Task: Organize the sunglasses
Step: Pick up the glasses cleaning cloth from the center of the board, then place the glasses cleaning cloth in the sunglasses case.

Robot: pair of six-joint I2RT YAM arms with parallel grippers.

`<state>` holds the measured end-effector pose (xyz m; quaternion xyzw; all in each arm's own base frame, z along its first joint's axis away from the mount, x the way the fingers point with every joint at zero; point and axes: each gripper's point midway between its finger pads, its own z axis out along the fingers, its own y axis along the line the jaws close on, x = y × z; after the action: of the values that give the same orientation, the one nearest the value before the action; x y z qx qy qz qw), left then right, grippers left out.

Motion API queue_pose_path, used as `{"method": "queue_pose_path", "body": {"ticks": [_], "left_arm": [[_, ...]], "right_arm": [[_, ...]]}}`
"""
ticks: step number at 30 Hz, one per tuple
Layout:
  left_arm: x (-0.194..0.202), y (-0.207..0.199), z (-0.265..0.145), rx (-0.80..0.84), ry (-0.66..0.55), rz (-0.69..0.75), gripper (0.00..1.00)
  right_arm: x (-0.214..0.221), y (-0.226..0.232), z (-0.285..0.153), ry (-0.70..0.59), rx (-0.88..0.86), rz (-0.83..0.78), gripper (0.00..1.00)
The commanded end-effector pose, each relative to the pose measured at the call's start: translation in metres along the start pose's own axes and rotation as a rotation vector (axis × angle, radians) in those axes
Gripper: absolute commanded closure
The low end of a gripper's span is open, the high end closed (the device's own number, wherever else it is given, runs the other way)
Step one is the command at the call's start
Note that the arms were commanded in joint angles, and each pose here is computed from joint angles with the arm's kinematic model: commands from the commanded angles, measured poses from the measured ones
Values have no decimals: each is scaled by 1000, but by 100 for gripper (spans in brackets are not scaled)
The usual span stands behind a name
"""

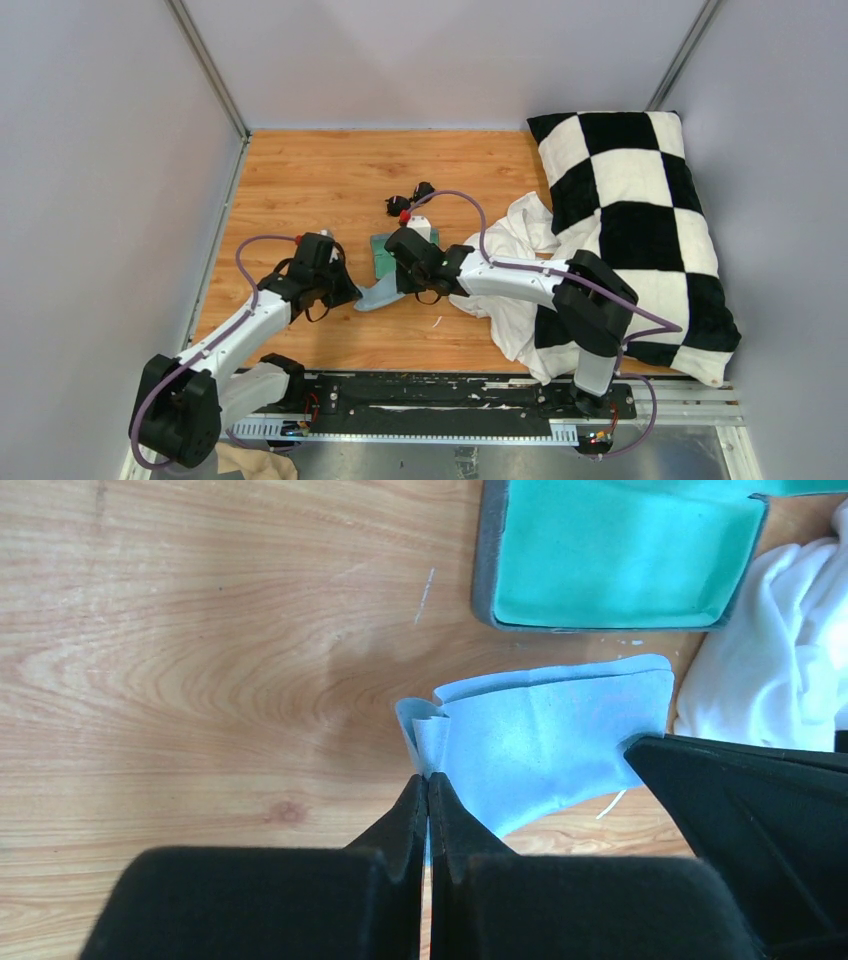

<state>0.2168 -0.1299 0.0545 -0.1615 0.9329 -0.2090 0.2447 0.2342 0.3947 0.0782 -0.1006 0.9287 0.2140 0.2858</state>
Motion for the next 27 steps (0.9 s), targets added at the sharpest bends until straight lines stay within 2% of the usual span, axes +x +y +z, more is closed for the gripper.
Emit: {"method": "queue_pose_path", "body": {"ticks": [1,12,27], "left_arm": [[-6,-14,-6,26,-5,5,100],[-39,-50,1,75,-50,56,100],[-64,-77,47,117,-44,133,100]], "right_arm": [[-4,-12,-11,-29,56,-37,100],[-36,-36,-20,-113,122,-31,100],[-66,-78,-2,-133,221,-28,100]]}}
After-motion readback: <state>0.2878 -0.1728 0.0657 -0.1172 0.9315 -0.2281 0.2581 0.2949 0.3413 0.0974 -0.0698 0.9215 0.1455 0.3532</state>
